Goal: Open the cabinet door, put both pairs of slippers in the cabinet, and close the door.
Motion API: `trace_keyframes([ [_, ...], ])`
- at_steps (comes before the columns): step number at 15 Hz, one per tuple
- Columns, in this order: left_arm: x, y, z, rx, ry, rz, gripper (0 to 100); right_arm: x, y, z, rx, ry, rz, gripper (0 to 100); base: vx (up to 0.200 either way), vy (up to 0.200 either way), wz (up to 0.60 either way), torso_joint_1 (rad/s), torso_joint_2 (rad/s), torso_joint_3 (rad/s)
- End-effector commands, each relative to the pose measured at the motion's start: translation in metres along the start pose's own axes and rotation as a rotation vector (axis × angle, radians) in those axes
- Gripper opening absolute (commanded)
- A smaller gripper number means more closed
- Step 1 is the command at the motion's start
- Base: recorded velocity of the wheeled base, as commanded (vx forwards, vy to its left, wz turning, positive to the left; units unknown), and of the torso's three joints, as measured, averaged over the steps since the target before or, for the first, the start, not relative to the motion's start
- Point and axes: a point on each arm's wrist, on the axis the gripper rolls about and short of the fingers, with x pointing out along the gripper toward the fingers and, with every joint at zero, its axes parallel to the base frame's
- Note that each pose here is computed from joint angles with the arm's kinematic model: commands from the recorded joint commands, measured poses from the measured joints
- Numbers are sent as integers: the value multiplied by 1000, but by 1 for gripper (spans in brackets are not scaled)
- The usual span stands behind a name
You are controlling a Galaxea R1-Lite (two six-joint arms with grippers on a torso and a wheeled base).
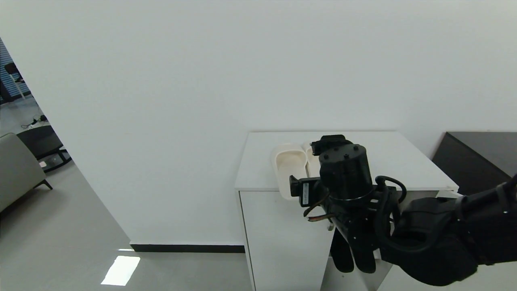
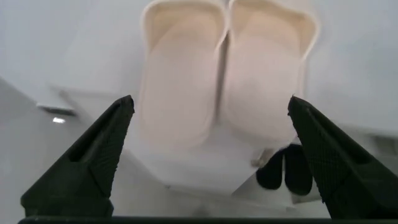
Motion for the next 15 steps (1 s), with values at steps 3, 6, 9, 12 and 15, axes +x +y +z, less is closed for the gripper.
trace_keyframes([
  [3,0,0,0,-2,0,1,0,31,-11,-12,-38,-15,-56,100,0,0,0,0,0,0],
  [6,0,0,0,-6,2,2,0,47,-9,-17,-40,-15,-66,100,133,0,0,0,0,0],
  [9,0,0,0,-6,2,2,0,59,-3,-20,-43,-12,-55,100,200,0,0,1,-3,1],
  [12,0,0,0,-6,2,2,0,76,-2,-19,-33,-21,-73,100,0,0,0,0,0,0],
  [15,0,0,0,-7,3,2,0,87,-2,-17,-34,-12,-82,100,0,0,0,0,0,0],
])
